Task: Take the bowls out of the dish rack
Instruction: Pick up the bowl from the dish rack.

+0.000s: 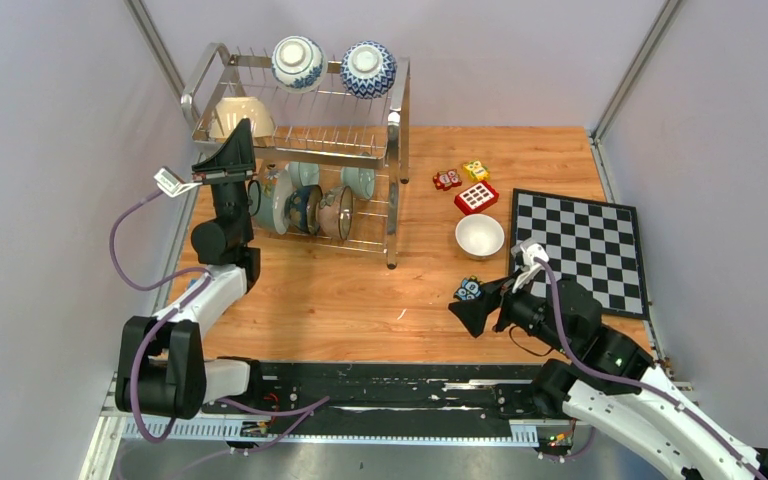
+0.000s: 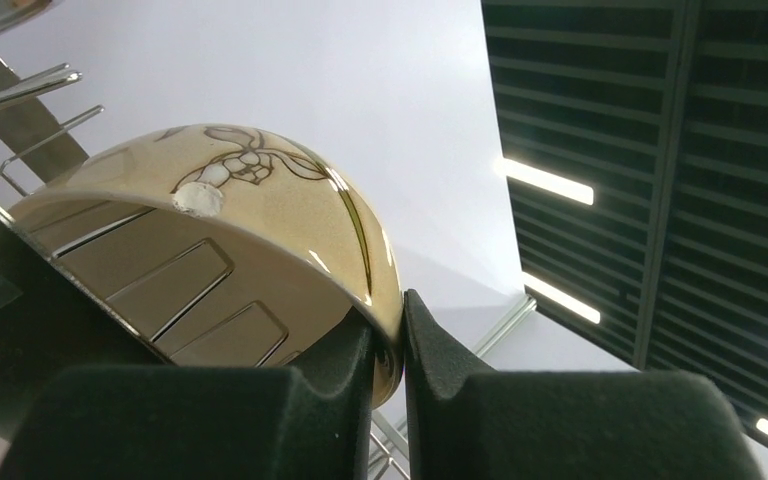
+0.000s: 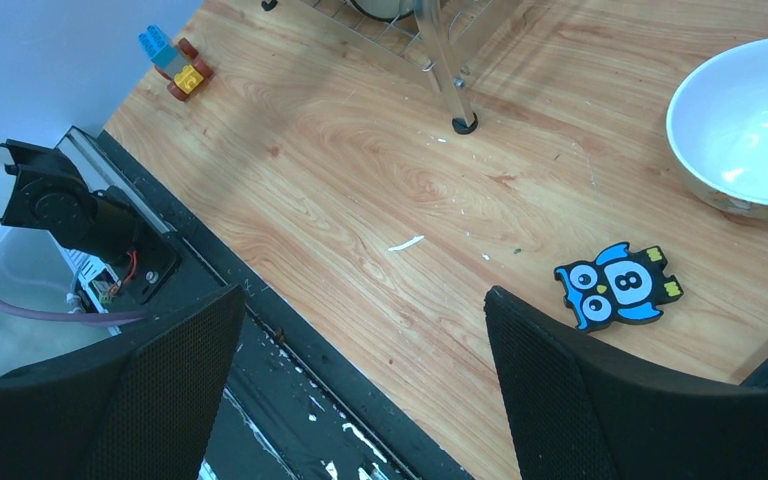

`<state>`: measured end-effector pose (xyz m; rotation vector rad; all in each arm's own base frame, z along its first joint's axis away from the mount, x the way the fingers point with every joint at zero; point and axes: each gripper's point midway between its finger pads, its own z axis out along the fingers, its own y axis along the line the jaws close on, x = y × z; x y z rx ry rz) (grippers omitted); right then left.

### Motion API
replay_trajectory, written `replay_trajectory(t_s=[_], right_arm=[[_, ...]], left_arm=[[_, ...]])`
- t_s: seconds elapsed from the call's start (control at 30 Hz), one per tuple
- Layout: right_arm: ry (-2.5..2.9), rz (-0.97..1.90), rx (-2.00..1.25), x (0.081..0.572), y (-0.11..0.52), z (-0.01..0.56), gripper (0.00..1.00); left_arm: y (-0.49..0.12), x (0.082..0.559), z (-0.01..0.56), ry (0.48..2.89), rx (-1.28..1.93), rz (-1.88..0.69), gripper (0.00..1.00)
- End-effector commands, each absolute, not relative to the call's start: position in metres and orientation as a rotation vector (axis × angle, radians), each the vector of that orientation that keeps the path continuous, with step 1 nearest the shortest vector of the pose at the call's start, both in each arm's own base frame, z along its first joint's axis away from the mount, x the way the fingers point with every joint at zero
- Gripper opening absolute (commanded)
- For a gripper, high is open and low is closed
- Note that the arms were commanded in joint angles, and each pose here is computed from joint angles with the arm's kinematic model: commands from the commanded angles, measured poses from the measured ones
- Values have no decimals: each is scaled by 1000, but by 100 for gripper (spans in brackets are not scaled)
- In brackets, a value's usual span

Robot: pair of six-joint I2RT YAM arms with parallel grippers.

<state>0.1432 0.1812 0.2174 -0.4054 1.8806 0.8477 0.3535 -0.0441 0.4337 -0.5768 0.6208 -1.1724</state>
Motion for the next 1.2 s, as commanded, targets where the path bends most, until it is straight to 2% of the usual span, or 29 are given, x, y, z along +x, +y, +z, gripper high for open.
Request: replay_trajectory(t_s=[0.0,0.5,1.17], right_arm=[[1848,868,-385,140,178,231,93],[1836,874,-346,139,173,232,93],[1824,854,-349,138,167,234,93]], left_arm=[[-48,347,461,578,-497,-1184,0],[-47,329,486,513,-448,-1213,0],[-60,314,547,386,-272,-1302,0]])
